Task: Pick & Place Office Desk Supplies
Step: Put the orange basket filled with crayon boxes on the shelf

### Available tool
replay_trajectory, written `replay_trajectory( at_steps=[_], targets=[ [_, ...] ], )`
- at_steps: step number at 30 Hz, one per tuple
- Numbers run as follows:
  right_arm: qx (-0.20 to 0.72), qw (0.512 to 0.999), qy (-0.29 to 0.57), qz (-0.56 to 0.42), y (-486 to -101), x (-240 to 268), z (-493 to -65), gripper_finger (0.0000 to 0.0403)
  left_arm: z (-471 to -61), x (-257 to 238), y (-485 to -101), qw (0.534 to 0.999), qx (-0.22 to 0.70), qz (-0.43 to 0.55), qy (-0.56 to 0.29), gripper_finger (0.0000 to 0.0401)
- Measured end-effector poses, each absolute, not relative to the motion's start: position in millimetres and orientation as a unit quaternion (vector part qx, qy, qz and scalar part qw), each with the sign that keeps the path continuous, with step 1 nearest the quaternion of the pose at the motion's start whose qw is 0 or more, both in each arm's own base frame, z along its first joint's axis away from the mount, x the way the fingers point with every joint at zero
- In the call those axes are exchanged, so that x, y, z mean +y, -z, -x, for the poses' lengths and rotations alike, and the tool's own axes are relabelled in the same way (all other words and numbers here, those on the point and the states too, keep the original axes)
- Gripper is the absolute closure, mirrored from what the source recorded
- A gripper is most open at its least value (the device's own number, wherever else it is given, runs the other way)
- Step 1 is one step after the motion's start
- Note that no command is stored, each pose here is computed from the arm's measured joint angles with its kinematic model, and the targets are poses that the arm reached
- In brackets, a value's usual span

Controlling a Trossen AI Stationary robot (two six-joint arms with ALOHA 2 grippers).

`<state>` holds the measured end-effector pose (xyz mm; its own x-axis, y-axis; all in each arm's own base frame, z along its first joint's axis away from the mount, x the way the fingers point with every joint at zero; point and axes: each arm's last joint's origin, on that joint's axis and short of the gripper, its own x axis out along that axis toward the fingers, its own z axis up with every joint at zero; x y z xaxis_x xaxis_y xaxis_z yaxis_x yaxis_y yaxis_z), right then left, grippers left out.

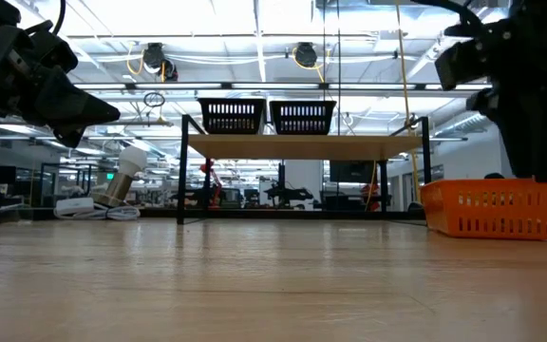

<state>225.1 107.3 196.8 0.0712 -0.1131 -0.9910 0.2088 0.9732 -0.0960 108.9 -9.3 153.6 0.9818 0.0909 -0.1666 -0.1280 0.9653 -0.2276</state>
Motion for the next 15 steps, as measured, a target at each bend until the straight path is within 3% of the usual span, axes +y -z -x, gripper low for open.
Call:
replay_trajectory(
  at_steps=[15],
  targets=[
    [0.638, 0.755, 0.136, -0.069, -171.1, 94.3, -228.5, 0.0269, -108.9, -9.3, -153.6, 0.988, 0.078, 0.119, -0.056, 0.0375]
  ],
)
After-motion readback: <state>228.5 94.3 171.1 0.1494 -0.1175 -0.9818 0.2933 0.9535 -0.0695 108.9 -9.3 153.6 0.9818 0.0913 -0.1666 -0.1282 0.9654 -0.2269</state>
